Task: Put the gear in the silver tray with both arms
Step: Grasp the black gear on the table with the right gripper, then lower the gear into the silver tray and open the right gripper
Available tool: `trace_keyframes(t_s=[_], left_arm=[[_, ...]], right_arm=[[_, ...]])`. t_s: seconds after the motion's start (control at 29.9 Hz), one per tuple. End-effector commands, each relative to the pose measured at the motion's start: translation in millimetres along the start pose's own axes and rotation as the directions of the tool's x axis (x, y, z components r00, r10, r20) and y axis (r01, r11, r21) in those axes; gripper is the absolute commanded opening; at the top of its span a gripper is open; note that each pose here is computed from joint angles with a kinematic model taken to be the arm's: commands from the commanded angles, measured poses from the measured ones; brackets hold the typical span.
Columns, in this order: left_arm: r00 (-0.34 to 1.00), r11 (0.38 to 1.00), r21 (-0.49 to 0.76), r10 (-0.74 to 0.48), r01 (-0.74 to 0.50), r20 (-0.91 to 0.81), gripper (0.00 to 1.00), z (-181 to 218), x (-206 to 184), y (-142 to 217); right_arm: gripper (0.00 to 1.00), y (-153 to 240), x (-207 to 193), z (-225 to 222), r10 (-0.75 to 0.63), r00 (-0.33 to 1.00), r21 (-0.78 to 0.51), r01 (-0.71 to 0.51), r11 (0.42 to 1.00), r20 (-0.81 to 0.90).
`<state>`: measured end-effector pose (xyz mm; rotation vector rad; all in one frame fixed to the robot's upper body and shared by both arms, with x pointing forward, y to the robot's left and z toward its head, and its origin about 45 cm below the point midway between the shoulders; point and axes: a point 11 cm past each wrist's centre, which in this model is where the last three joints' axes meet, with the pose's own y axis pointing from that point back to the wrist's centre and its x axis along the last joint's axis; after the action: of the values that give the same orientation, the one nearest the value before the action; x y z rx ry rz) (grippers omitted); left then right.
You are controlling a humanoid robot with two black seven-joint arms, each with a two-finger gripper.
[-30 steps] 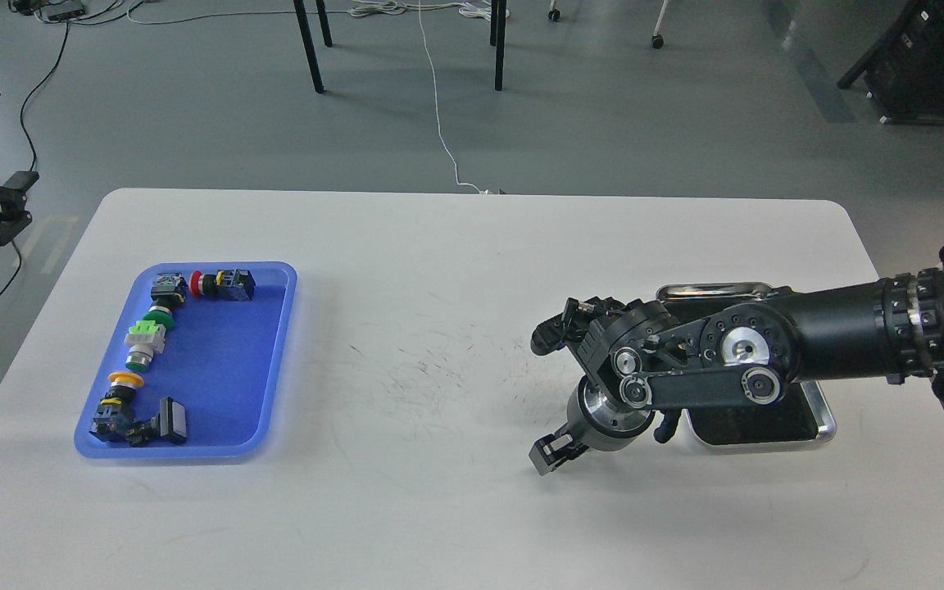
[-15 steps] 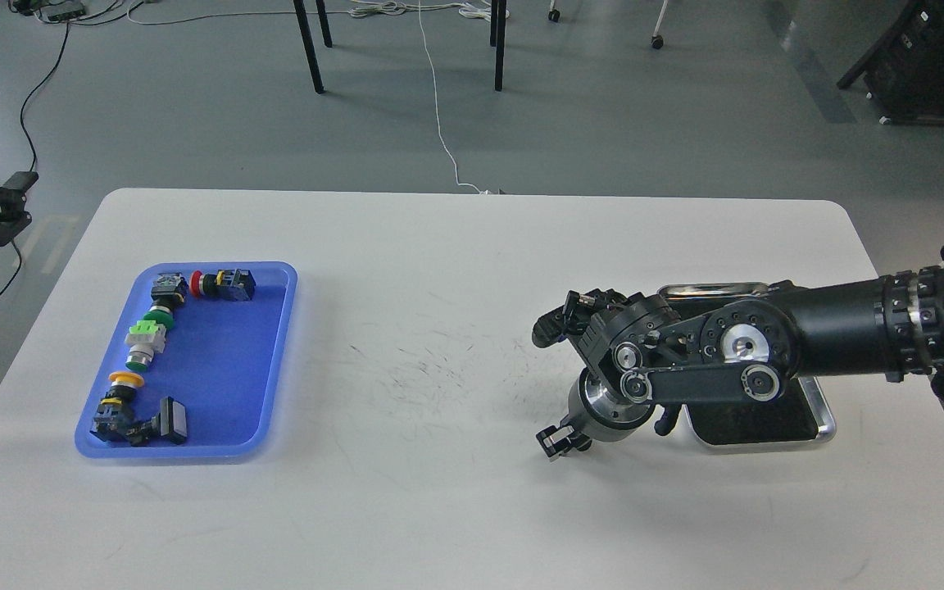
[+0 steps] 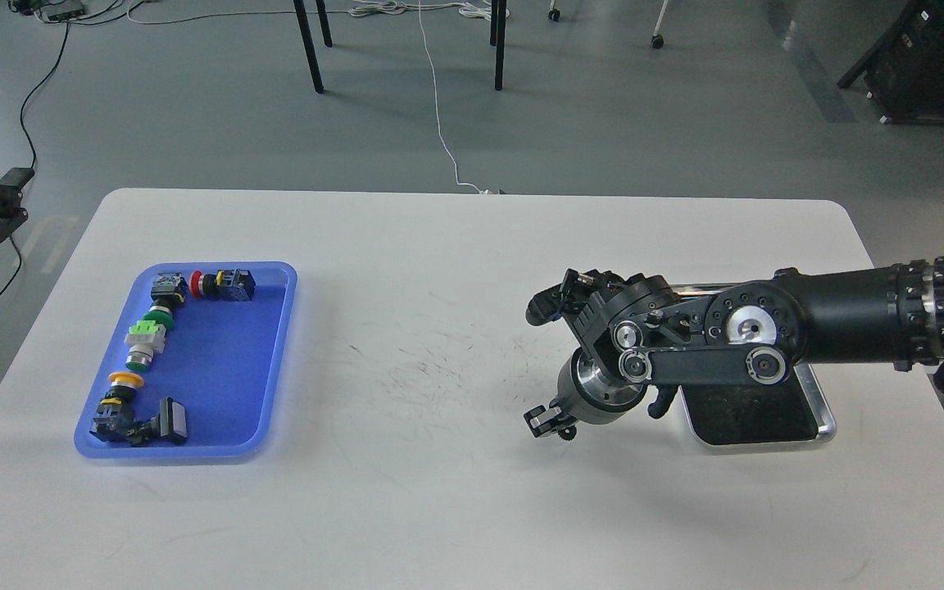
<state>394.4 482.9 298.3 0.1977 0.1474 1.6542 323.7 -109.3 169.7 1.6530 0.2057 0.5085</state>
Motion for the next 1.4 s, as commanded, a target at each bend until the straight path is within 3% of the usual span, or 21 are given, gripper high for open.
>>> trace_keyframes(t_s=[0.0, 0.13, 0.27, 0.5, 0.84, 1.37], left_arm=[[1.0, 1.0, 0.0, 0.001, -0.001, 0.0, 0.98, 0, 0, 0], [1.0, 1.0, -0.002, 0.001, -0.001, 0.003, 0.98, 1, 1, 0], [1.0, 1.0, 0.006, 0.011, -0.011, 0.004, 0.98, -2, 4, 0], [1.0, 1.0, 0.014, 0.011, -0.011, 0.003, 0.98, -5, 4, -1], [1.0, 1.0, 0.006, 0.009, -0.009, 0.006, 0.98, -1, 3, -2], [1.0, 1.0, 0.005, 0.011, -0.011, 0.007, 0.98, 0, 4, -2]], right_arm=[[0.08, 17, 15, 4, 0.055, 0.997, 0.033, -0.056, 0.998, 0.048], [0.08, 51, 42, 22, 0.156, 0.979, 0.052, -0.164, 0.985, 0.128], [0.08, 90, 56, 73, 0.258, 0.937, -0.003, -0.265, 0.964, 0.237], [0.07, 136, 29, 186, 0.376, 0.831, -0.185, -0.327, 0.927, 0.41], [0.06, 77, -38, 223, 0.279, 0.852, -0.237, -0.189, 0.953, 0.443], [0.06, 28, -76, 211, 0.162, 0.868, -0.189, -0.081, 0.979, 0.469]])
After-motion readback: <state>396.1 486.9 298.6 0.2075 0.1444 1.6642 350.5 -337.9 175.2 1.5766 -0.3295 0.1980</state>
